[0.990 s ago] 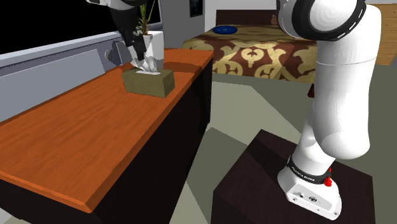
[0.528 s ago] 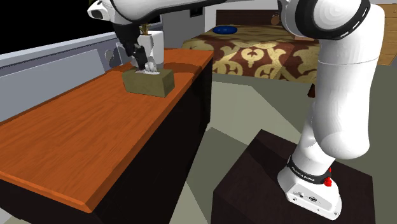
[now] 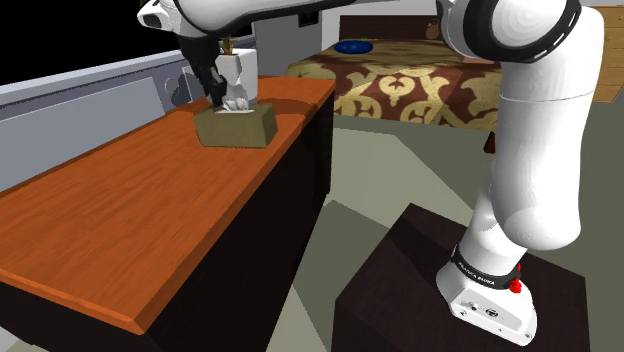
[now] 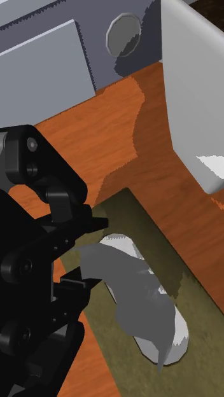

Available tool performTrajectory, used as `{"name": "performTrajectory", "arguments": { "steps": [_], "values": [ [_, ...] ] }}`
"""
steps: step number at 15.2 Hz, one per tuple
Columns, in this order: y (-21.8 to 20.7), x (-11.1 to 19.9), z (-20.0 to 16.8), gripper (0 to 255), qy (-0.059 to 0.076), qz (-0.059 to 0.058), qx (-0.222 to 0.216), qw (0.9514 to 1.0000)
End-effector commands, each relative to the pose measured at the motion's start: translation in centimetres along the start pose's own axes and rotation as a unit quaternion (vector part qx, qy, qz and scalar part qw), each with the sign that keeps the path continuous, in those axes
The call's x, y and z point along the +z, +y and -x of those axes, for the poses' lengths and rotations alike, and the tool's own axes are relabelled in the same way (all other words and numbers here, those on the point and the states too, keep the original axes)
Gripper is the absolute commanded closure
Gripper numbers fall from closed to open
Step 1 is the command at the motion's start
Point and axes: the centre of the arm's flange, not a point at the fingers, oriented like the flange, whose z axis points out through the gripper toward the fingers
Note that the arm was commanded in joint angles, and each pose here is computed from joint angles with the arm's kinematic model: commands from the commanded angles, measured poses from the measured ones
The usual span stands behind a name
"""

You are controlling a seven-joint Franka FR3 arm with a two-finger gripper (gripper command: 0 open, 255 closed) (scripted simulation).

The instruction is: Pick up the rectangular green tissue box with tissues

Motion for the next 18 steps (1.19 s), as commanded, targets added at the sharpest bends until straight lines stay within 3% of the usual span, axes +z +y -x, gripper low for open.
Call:
{"name": "performTrajectory", "arguments": {
  "steps": [1,18],
  "values": [
    [-0.1,0.4,-0.1,255,-0.002,-0.004,-0.001,1.0],
    [2.5,-6.9,1.2,255,-0.002,-0.004,-0.001,1.0]
  ]
}}
